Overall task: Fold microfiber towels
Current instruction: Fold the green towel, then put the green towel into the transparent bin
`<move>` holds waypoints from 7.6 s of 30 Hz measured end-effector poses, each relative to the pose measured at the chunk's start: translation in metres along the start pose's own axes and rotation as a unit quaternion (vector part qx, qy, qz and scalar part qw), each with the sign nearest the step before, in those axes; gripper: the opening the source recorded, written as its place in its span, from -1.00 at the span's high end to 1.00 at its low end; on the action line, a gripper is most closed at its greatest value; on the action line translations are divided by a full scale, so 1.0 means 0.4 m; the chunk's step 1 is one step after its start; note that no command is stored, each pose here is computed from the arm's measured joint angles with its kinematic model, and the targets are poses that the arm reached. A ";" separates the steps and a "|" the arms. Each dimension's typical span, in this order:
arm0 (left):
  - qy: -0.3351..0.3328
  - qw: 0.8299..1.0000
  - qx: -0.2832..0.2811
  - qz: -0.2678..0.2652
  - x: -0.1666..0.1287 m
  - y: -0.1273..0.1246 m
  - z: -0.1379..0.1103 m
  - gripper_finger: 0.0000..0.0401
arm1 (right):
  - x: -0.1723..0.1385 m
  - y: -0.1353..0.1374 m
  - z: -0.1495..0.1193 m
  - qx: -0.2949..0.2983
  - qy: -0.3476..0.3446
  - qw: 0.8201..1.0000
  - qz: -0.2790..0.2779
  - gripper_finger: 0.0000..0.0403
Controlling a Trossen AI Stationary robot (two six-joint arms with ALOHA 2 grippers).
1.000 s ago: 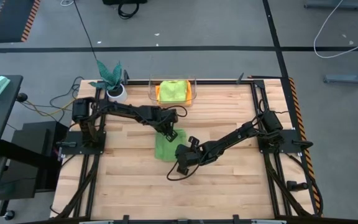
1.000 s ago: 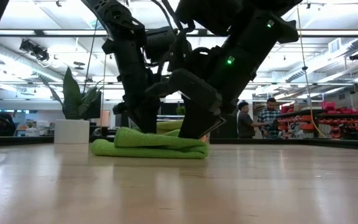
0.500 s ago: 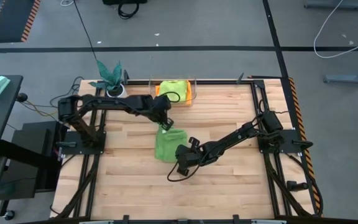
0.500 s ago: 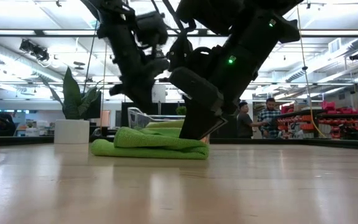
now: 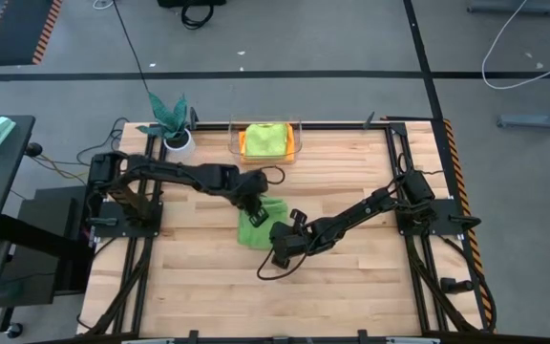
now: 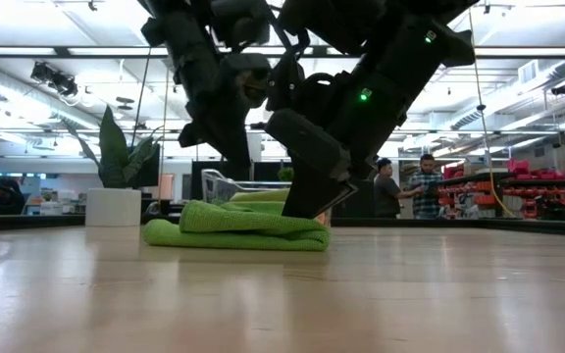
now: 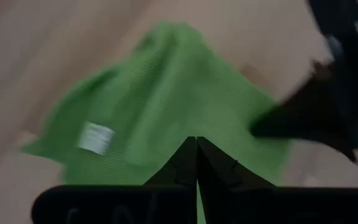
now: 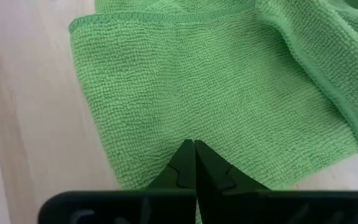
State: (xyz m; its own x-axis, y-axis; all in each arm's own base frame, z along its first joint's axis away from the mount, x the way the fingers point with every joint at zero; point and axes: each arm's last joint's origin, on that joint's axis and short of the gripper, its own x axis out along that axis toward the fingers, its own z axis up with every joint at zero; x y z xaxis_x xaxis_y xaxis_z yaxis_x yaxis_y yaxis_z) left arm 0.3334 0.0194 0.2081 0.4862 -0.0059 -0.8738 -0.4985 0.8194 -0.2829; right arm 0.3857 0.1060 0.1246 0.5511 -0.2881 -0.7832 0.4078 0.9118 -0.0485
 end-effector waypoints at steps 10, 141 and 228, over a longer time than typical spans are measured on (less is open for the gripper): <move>0.044 0.999 0.020 -0.010 0.056 -0.015 -0.023 0.89 | -0.002 0.003 -0.001 -0.007 -0.007 1.000 -0.007 1.00; 0.051 0.979 -0.107 0.166 -0.118 0.155 -0.082 0.96 | -0.127 -0.339 0.092 0.350 0.190 0.879 0.261 0.35; 0.024 0.973 -0.195 0.121 -0.062 0.163 -0.111 0.88 | 0.126 -0.329 0.010 0.504 0.148 0.817 0.236 0.25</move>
State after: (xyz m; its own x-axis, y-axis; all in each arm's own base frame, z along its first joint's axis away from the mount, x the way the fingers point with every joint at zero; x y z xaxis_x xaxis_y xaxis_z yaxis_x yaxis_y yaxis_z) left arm 0.2570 0.0477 0.1939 0.2916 0.1262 -0.9482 -0.8330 0.5207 -0.1869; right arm 0.3627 -0.0296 0.0940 0.6801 0.2462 -0.6905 0.6762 0.1533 0.7206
